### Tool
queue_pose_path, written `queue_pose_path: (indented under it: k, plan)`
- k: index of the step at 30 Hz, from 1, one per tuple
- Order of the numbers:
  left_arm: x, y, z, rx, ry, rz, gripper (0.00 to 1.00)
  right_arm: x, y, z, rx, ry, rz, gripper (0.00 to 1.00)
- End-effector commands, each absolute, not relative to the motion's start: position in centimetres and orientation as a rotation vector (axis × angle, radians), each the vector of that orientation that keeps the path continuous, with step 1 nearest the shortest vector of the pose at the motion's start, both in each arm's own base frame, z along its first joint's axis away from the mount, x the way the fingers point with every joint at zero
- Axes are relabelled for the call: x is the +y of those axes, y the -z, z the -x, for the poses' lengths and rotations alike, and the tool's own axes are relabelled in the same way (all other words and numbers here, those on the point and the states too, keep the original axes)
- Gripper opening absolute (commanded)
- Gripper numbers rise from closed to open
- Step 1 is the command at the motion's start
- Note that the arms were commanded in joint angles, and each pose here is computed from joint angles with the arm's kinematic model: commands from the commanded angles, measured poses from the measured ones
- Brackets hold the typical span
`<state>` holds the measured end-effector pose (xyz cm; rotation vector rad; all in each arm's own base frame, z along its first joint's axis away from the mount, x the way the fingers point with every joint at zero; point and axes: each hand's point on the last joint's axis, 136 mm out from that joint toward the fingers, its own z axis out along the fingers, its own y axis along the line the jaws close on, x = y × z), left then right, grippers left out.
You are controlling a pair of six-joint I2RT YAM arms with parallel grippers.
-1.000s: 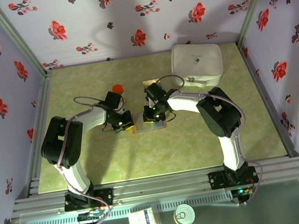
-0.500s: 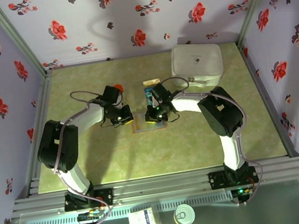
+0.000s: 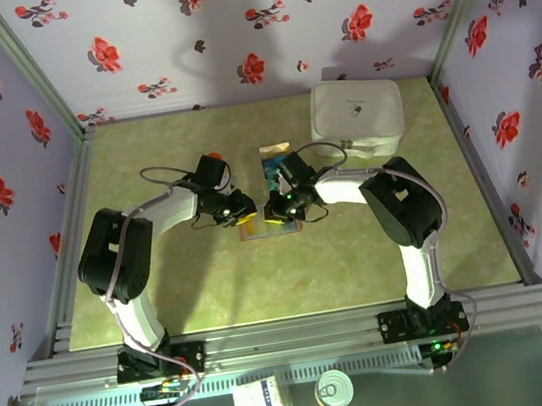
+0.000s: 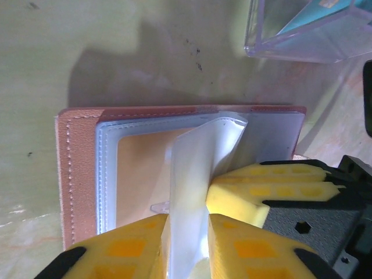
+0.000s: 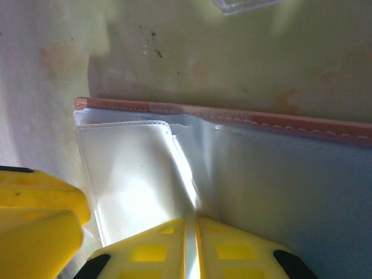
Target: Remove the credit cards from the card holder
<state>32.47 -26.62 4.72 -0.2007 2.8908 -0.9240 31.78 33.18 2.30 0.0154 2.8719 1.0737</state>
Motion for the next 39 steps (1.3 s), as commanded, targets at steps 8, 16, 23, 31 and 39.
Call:
queue_pose_path:
  k: [8,16,23,31,39]
  plan:
    - [-27.8,-3.6,-32.0,2.917,0.966,0.212,0.23,32.6,-2.1,-31.5,2.878,-1.084,-0.078,0.14]
    - [-26.1,-4.9,-32.2,2.889,0.837,0.224,0.30,31.9,-1.7,-31.6,2.891,-1.023,-0.079,0.13]
    - [-26.3,-3.5,-32.0,2.924,0.846,0.235,0.35,32.0,-1.7,-31.4,2.896,-1.030,-0.073,0.13]
    - [-27.8,-3.7,-32.4,2.897,0.962,0.238,0.26,32.3,-1.9,-31.4,2.878,-1.074,-0.083,0.13]
    - [-28.1,-5.5,-32.7,2.863,0.994,0.227,0.25,32.8,-6.4,-32.9,2.742,-1.140,-0.064,0.18]
